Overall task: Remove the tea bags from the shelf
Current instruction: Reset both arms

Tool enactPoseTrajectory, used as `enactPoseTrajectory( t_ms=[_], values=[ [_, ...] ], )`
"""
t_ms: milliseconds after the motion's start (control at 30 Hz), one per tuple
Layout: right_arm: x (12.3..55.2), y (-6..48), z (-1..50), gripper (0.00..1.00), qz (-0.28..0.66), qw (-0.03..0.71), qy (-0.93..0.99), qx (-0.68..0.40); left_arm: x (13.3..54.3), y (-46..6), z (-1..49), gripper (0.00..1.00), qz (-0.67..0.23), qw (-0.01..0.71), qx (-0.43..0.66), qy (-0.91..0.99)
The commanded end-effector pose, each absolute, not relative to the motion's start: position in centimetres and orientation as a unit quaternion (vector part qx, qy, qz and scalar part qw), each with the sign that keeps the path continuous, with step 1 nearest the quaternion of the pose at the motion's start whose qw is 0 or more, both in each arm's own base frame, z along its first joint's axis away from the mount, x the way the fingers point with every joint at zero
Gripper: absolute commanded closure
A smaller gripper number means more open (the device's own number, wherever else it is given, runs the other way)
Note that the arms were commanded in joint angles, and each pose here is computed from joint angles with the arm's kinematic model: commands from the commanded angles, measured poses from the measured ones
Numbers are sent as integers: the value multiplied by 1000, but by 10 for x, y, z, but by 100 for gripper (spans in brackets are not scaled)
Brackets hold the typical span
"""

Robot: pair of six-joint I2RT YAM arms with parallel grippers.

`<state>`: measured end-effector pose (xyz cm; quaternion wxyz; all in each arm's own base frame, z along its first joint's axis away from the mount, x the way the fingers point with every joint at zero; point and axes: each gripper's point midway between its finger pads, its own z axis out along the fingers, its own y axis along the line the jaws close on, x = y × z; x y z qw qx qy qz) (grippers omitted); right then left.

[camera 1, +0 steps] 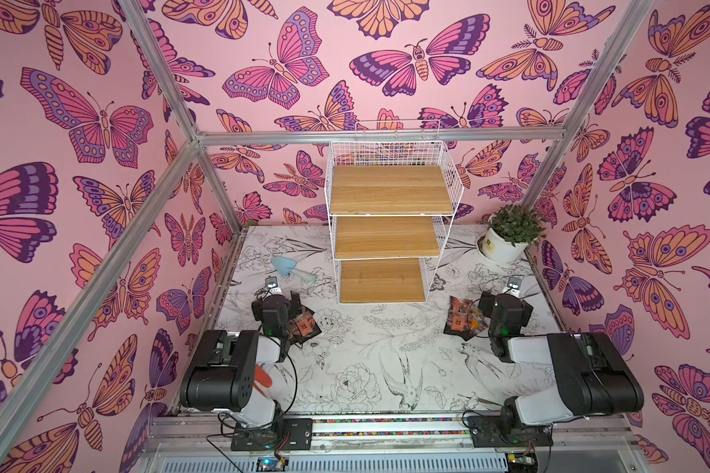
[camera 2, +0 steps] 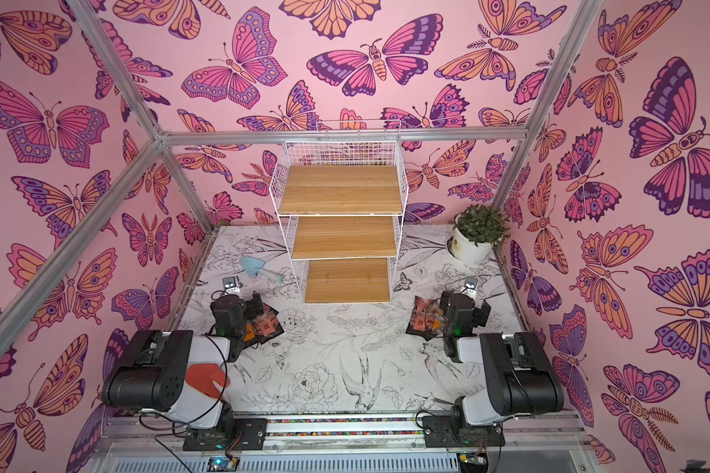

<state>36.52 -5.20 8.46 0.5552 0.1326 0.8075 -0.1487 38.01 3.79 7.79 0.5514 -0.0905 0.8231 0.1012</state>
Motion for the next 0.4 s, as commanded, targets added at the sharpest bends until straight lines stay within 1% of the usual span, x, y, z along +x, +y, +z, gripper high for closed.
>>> enactPoseTrajectory(
  t_ms=[0, 33, 67, 133, 233, 333, 367],
  values=[
    [378, -28, 100, 1, -74, 582, 804, 94, 387, 34, 92, 1, 88, 576, -87, 808],
    [384, -29, 105, 1, -76, 603, 788, 95, 387, 34, 92, 1, 89, 576, -87, 808],
    [384, -30, 103, 1, -78, 605, 787, 96, 387, 34, 91, 1, 89, 575, -87, 808],
    [379, -29, 99, 1, -77, 578, 806, 97, 389, 32, 91, 1, 86, 574, -83, 810],
    [382, -30, 103, 1, -78, 605, 786, 96, 390, 31, 90, 1, 86, 573, -79, 811],
    [382, -31, 98, 1, -81, 575, 808, 101, 389, 32, 91, 1, 88, 574, -79, 810],
    [385, -33, 99, 1, -84, 577, 806, 105, 388, 30, 92, 1, 85, 577, -78, 809]
  ],
)
